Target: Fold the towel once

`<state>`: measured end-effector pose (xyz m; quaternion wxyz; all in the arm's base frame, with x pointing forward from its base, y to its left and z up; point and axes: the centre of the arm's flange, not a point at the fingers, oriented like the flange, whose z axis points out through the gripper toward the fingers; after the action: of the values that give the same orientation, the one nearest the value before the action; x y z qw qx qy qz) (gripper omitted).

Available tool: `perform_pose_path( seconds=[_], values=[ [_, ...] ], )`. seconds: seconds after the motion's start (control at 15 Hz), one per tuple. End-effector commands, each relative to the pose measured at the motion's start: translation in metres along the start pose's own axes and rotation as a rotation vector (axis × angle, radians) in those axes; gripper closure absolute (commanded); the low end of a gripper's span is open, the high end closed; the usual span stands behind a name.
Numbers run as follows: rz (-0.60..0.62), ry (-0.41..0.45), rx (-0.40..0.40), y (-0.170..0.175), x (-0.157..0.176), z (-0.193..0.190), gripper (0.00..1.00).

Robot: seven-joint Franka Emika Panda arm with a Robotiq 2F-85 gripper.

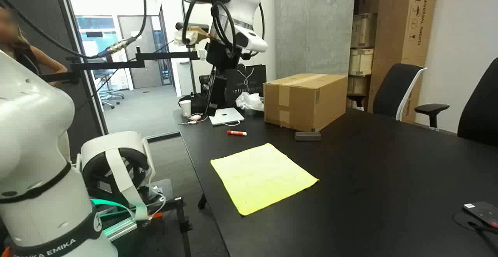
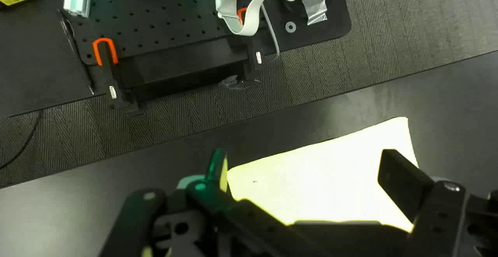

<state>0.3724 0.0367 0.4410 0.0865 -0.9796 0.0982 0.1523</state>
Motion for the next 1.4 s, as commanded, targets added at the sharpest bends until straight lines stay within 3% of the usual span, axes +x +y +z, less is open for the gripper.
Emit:
perform_pose_path(
  seconds=[0.0,0.4,1.0,1.33],
  values=[
    [-0.001,0.003,0.001,0.0,0.0,-0.001,0.0],
    [-0.001,0.021,-0.009,0.003,0.016,0.024,0.0],
    [0.024,0.076,0.007,-0.003,0.103,0.163,0.0],
    [0.104,0.104,0.076,0.0,0.123,0.216,0.0]
  ],
)
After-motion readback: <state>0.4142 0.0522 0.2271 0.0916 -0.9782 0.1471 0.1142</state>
